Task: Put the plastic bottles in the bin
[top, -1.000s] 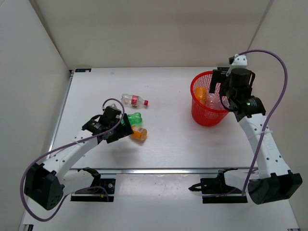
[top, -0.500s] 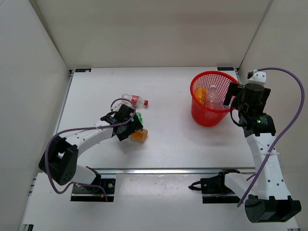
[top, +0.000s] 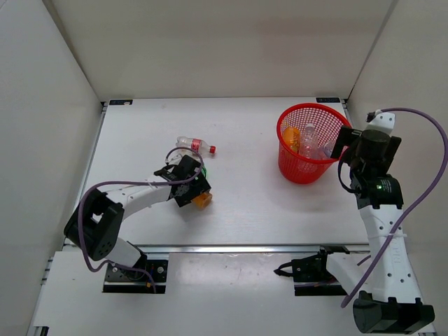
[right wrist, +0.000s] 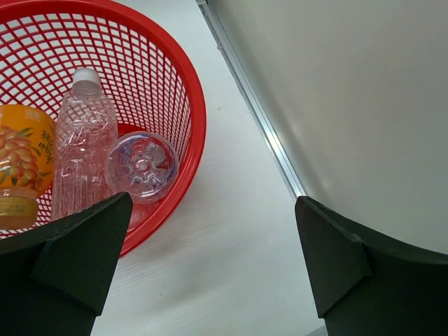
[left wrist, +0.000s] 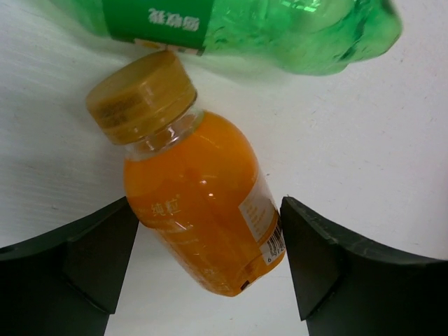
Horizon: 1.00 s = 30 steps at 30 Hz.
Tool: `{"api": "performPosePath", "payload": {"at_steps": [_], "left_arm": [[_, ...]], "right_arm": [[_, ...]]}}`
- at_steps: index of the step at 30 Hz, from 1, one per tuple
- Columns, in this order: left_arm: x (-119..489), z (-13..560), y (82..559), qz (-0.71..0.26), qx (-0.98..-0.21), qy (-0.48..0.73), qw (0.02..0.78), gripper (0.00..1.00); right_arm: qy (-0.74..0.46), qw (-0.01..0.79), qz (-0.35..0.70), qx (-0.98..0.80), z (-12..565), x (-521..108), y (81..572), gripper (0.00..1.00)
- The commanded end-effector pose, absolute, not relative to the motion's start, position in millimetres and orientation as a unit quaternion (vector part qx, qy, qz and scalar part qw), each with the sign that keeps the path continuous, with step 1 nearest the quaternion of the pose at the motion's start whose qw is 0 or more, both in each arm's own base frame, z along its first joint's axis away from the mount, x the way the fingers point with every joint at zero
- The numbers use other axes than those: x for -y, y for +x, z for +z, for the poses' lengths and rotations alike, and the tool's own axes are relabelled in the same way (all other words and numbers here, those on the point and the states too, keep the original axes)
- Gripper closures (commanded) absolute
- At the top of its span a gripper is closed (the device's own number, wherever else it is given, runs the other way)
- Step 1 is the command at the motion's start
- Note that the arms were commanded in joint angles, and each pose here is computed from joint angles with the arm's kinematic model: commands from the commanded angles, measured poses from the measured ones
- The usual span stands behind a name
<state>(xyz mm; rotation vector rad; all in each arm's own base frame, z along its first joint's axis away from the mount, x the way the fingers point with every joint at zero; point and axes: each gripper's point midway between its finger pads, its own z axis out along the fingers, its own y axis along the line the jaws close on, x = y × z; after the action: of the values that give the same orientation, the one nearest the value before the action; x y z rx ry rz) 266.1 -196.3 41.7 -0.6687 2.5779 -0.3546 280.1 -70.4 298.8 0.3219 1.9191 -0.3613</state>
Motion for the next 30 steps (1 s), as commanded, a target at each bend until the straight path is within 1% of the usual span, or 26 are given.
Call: {"api": "performPosePath", "payload": {"at_steps": [1,2,3,5,6,7,8,9,10,11,12,14,18,20,21,23,24,25,26,27,28,29,30], "left_arm": [[196,40,264,-0.135,-0.934,-0.238,0.232,0.12],[193,37,262,-0.128,-0.935,-0.237,0.232,0.16],[191,37,261,-0.124,-0.936,-0.234,0.233,0.18],[186,36,263,-0.121,-0.936,-0.23,0.237,0.26],[187,33,257,-0.119,-0.939,-0.224,0.23,0.28],[186,34,257,-0.119,-0.94,-0.22,0.233,0.35],[183,35,256,-0.114,-0.94,-0.219,0.237,0.39],[184,37,252,-0.109,-0.942,-0.21,0.237,0.41],[191,43,248,-0.119,-0.944,-0.195,0.237,0.46],[191,50,245,-0.12,-0.946,-0.184,0.239,0.48],[194,52,235,-0.121,-0.951,-0.167,0.229,0.49],[201,68,221,-0.149,-0.95,-0.147,0.231,0.51],[209,94,188,-0.199,-0.952,-0.102,0.21,0.53],[228,125,188,-0.247,-0.94,-0.061,0.228,0.53],[234,135,190,-0.256,-0.935,-0.038,0.241,0.53],[264,194,206,-0.291,-0.912,0.017,0.288,0.51],[269,193,216,-0.264,-0.917,0.042,0.296,0.5],[286,217,232,-0.258,-0.906,0.071,0.327,0.5],[301,252,243,-0.277,-0.889,0.081,0.356,0.49],[317,250,255,-0.271,-0.887,0.099,0.36,0.5],[343,271,266,-0.297,-0.869,0.126,0.374,0.49],[362,291,283,-0.313,-0.855,0.131,0.393,0.48],[382,327,287,-0.338,-0.832,0.142,0.416,0.47]], "right_arm": [[0.15,0.559,-0.154,-0.801,300,72,274,0.01],[0.149,0.558,-0.151,-0.802,297,71,272,0.01],[0.151,0.557,-0.147,-0.803,296,71,270,0.01],[0.153,0.551,-0.141,-0.808,292,70,266,0.01],[0.159,0.551,-0.14,-0.807,291,72,265,0.01],[0.16,0.552,-0.136,-0.807,289,71,262,0.01],[0.159,0.546,-0.138,-0.811,286,71,261,0.0],[0.163,0.548,-0.14,-0.809,287,72,257,0.01],[0.165,0.554,-0.143,-0.803,290,73,255,0.01],[0.167,0.556,-0.143,-0.802,291,74,254,0.01],[0.161,0.552,-0.149,-0.804,289,75,252,0.01],[0.162,0.552,-0.146,-0.805,291,75,250,0.01],[0.164,0.553,-0.143,-0.804,291,73,251,0.01],[0.166,0.562,-0.142,-0.798,291,71,250,0.01],[0.17,0.561,-0.143,-0.798,290,71,250,0.01],[0.187,0.54,-0.157,-0.806,280,79,245,0.01],[0.204,0.527,-0.169,-0.807,275,87,240,0.01],[0.212,0.518,-0.168,-0.812,270,89,240,0.01],[0.227,0.499,-0.176,-0.817,259,97,233,0.01],[0.246,0.486,-0.173,-0.821,250,102,228,0.01],[0.28,0.454,-0.178,-0.827,234,110,214,0.01],[0.294,0.45,-0.17,-0.826,230,110,210,0.01],[0.318,0.432,-0.18,-0.825,217,119,198,0.01]]}}
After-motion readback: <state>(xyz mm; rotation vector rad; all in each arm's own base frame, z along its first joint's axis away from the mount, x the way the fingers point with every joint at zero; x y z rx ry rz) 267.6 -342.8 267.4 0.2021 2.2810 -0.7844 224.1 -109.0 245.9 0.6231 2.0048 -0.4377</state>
